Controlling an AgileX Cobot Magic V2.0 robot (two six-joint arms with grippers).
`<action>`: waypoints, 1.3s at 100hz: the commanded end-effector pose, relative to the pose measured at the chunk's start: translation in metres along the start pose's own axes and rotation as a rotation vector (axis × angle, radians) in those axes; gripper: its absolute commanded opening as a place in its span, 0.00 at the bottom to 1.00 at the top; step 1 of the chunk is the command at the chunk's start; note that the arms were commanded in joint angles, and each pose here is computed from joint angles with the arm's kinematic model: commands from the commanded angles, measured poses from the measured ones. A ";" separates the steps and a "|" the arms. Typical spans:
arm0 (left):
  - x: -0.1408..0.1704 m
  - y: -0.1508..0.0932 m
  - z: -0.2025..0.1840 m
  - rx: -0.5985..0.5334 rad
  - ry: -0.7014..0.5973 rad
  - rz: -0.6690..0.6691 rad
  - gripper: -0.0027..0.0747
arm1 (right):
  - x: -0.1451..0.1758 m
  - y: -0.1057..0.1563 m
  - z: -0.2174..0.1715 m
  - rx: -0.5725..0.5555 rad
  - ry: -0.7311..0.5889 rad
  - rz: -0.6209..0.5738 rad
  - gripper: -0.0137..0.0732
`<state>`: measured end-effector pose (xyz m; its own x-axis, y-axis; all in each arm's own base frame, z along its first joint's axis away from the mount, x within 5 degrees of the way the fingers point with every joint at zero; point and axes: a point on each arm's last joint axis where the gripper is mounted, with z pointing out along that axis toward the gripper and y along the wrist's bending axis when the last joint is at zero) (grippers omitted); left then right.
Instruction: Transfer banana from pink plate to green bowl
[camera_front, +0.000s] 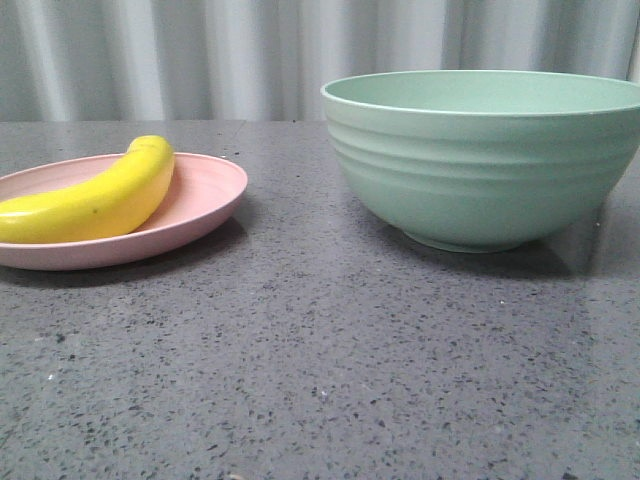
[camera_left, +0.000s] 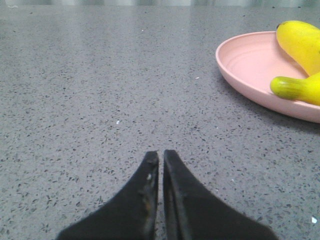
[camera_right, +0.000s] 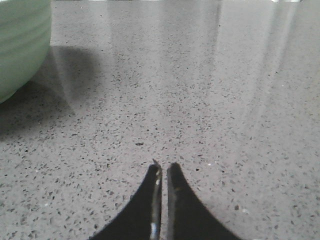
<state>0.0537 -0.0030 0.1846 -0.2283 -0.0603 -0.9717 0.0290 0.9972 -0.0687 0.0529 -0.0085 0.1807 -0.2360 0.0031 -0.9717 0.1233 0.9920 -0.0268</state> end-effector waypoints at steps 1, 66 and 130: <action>-0.003 0.000 -0.001 0.004 -0.077 -0.012 0.01 | 0.003 0.000 0.000 0.005 -0.031 -0.004 0.07; -0.003 0.000 -0.001 0.004 -0.077 -0.012 0.01 | 0.003 0.000 0.000 0.005 -0.031 -0.004 0.07; -0.007 0.000 -0.002 0.005 -0.122 -0.012 0.01 | 0.001 0.000 0.000 0.006 -0.047 -0.015 0.07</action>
<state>0.0540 -0.0030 0.1857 -0.2131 -0.0610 -0.9751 0.0292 0.9972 -0.0687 0.0529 -0.0085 0.1807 -0.2360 0.0031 -0.9717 0.1233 0.9920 -0.0268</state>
